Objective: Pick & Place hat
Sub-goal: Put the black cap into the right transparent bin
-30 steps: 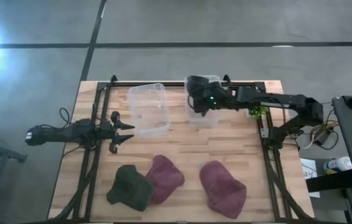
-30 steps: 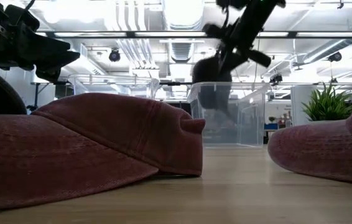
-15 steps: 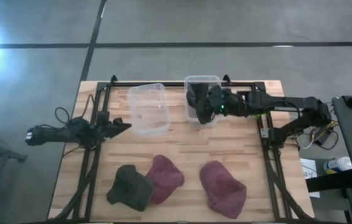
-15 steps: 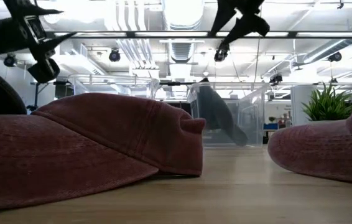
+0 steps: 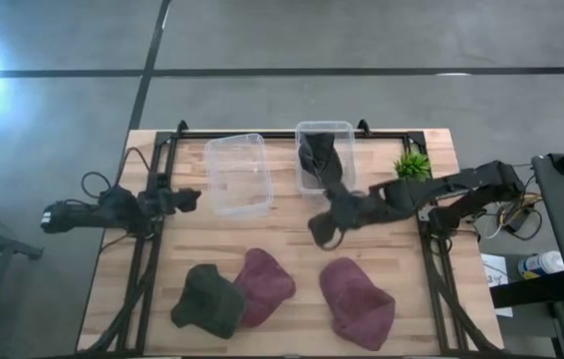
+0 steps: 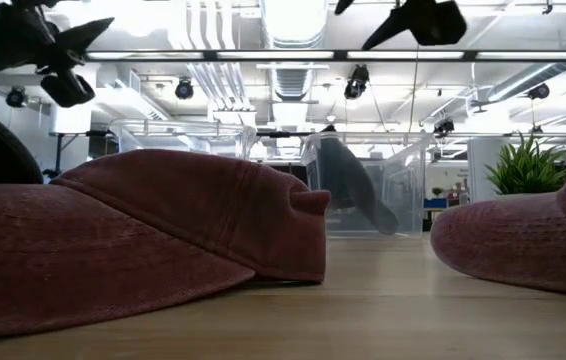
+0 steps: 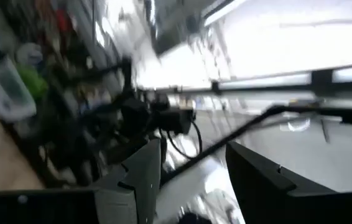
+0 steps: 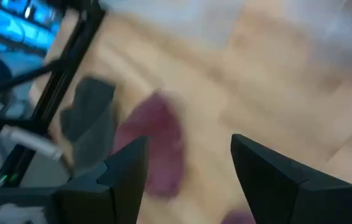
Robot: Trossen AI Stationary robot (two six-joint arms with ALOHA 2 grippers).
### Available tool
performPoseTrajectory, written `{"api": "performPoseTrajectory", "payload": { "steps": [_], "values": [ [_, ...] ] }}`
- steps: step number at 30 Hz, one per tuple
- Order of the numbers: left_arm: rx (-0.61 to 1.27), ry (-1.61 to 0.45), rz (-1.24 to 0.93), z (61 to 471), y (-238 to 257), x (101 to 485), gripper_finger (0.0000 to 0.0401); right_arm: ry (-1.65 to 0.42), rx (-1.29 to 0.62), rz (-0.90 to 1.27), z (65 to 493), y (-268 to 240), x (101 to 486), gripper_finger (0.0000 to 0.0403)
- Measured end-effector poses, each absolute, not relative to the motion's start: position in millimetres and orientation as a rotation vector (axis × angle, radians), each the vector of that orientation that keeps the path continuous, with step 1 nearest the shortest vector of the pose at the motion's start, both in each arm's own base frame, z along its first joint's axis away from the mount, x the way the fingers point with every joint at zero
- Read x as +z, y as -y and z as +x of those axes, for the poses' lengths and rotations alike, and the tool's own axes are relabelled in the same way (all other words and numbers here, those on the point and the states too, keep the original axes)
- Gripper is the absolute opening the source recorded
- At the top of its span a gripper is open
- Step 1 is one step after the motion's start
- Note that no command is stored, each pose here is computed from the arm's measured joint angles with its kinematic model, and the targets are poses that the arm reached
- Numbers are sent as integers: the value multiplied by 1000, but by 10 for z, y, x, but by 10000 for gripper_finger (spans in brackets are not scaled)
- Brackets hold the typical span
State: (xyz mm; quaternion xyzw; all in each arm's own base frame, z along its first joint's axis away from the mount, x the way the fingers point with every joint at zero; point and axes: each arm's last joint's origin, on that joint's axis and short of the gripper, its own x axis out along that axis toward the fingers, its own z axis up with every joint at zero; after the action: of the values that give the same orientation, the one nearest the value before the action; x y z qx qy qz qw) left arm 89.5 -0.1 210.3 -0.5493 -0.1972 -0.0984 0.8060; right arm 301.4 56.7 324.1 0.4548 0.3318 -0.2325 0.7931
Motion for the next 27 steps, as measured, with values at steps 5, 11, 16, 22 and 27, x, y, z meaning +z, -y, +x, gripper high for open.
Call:
{"api": "performPoseTrajectory", "payload": {
  "steps": [5, 11, 16, 22, 27],
  "values": [
    [-267, 125, -1223, 953, 104, 2198, 175, -720, -404, 1103, 3242, -864, 3078, 224],
    [-214, -477, -1074, 1001, 348, 2329, 162, -724, -359, 1212, 3561, -1166, 2724, 224],
    [-115, -810, -803, 981, 596, 2346, 150, -703, -339, 1301, 3755, -1315, 2496, 224],
    [-107, -910, -679, 980, 1061, 2237, 139, -659, -272, 1383, 3885, -1486, 2360, 224],
    [-124, -968, -672, 937, 1431, 2063, 130, -643, -194, 1431, 3961, -1629, 2287, 224]
  ]
}}
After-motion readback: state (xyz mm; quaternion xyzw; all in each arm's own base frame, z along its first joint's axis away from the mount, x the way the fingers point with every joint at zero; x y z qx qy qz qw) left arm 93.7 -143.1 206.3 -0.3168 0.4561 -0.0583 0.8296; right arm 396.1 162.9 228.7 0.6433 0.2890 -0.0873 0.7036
